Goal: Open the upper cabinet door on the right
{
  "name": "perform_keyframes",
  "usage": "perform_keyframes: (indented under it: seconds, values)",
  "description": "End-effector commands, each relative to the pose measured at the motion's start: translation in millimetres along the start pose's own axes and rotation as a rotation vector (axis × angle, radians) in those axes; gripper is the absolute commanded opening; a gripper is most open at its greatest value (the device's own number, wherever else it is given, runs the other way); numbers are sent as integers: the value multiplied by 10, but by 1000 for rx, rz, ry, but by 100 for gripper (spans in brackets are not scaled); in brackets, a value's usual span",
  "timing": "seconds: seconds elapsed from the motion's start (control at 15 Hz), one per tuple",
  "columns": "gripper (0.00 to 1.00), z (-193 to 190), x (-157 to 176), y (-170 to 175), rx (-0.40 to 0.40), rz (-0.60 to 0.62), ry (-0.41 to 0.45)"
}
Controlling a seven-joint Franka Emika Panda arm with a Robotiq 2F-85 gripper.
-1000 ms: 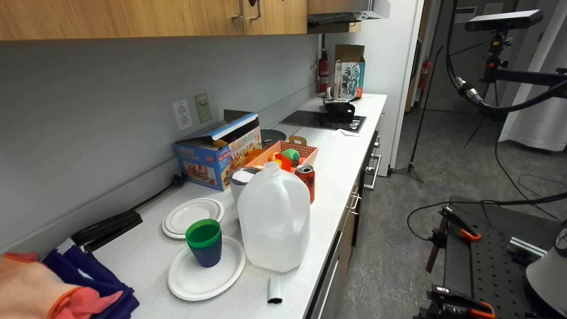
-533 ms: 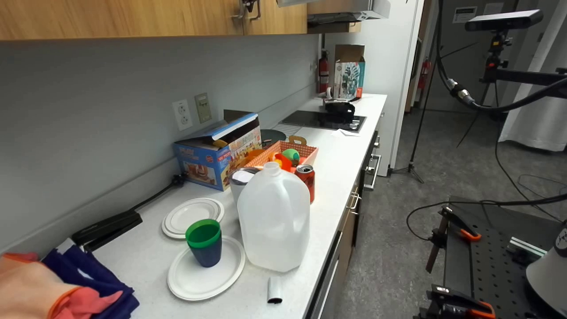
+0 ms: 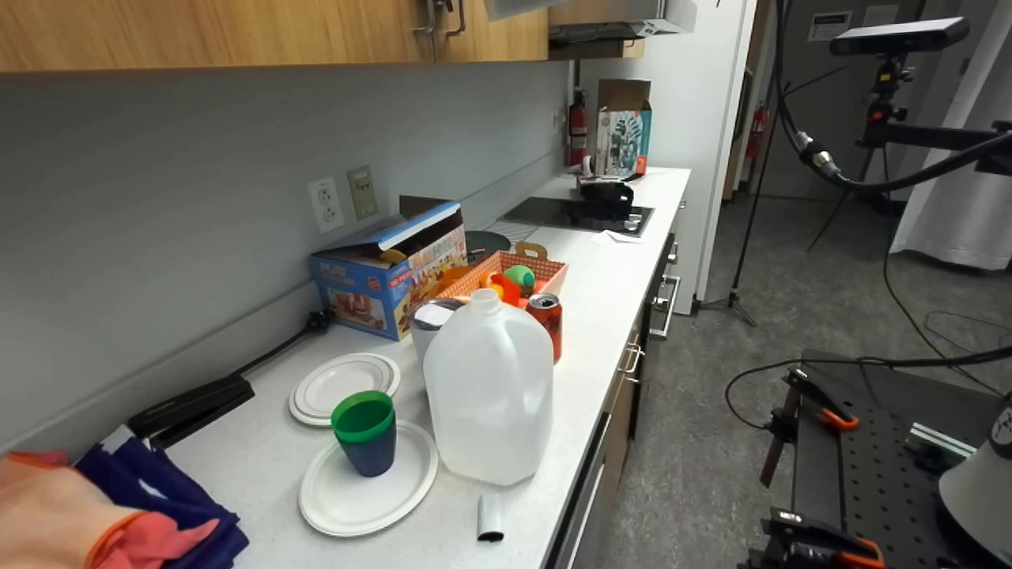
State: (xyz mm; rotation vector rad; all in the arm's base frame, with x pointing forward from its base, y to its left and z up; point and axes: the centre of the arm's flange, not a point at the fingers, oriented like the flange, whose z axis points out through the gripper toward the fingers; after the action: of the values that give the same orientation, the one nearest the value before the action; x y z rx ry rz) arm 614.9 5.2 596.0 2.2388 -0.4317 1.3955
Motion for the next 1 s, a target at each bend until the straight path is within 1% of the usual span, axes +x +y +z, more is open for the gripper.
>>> perform_keyframes:
  seconds: [0.0,0.2,0.27,0.33,0.4,0.93]
  values:
    - [100,32,166,-95,-92,-19,1]
    - [100,-10,205,-98,-164,-69,-42]
    - [100,45,260,487,-180,-80,-60]
    - [100,62,262,580,-191,-93,-74]
    - [100,77,264,680,-186,-107,-88]
    - [100,-15,283,950,-179,-176,-161]
